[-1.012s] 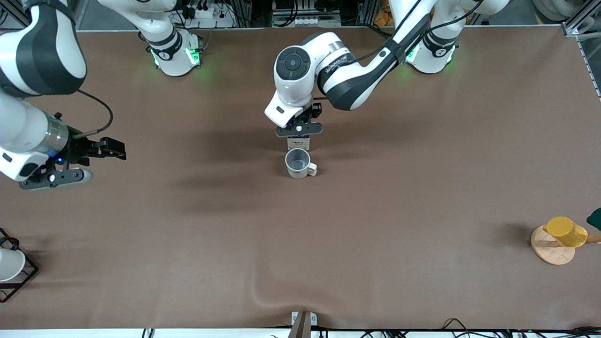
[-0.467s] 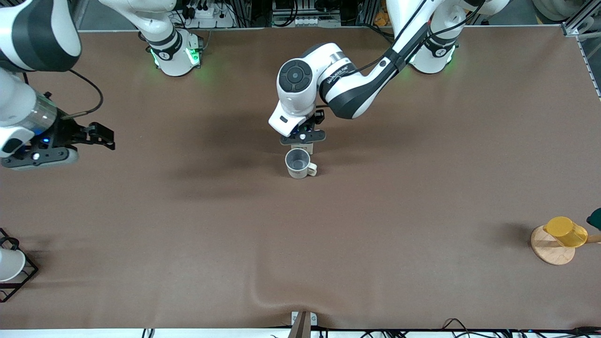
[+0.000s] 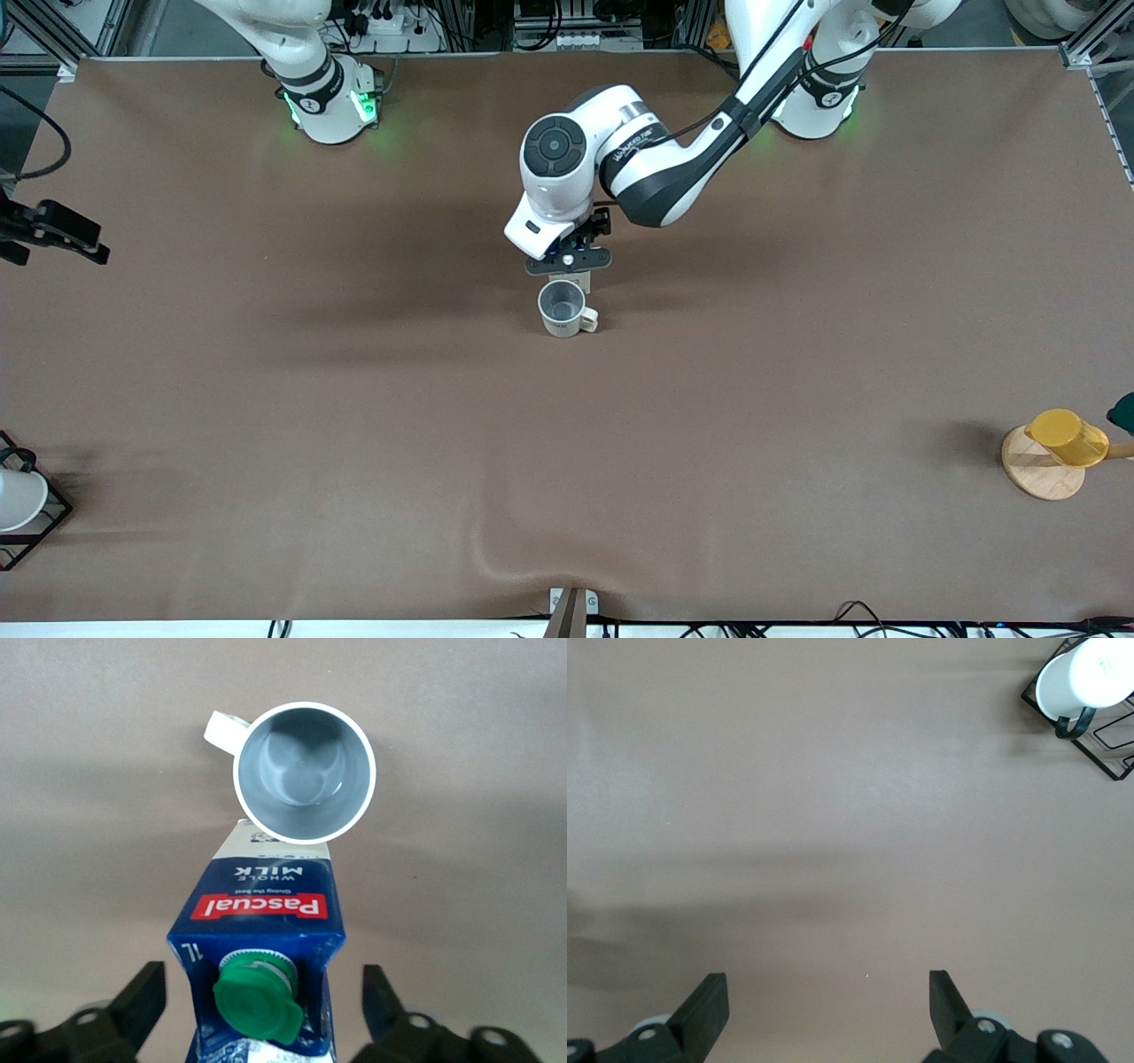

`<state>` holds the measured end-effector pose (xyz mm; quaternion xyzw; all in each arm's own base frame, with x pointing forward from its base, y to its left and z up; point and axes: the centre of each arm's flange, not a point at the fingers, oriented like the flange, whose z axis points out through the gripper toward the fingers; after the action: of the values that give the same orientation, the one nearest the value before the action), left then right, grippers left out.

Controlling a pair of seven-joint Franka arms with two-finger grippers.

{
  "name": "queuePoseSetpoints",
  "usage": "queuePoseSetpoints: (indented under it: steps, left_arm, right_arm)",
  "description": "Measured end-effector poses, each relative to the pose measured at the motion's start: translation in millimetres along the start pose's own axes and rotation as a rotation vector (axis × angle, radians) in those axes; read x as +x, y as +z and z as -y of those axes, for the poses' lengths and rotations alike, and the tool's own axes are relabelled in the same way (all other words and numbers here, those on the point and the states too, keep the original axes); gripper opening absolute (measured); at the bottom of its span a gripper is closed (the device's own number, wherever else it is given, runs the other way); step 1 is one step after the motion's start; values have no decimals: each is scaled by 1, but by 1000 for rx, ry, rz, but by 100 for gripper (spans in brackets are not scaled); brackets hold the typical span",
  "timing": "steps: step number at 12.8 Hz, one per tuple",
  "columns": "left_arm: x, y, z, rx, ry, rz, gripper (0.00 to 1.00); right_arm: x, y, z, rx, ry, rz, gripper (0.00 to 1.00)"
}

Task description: Place milk next to cup

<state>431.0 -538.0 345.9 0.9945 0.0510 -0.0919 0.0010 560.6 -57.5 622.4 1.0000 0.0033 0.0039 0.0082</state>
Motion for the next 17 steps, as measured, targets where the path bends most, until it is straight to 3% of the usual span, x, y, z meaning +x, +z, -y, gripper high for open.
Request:
queuePoseSetpoints:
  steps: [3, 5, 10, 17]
  left_arm:
    - [3, -34, -2, -47, -5, -42, 100]
    - [15, -91, 18, -92, -43, -105, 100]
    - [63, -259, 168, -145, -266, -276, 100]
    - [112, -306, 310, -80, -278, -314, 100]
  right_arm:
    - [-1, -3, 6, 0, -11, 5, 100]
    - [-2, -4, 14, -1, 10, 19, 100]
    - [-3, -8, 19, -2, 46, 24, 100]
    - [-9, -5, 22, 46, 48, 77, 100]
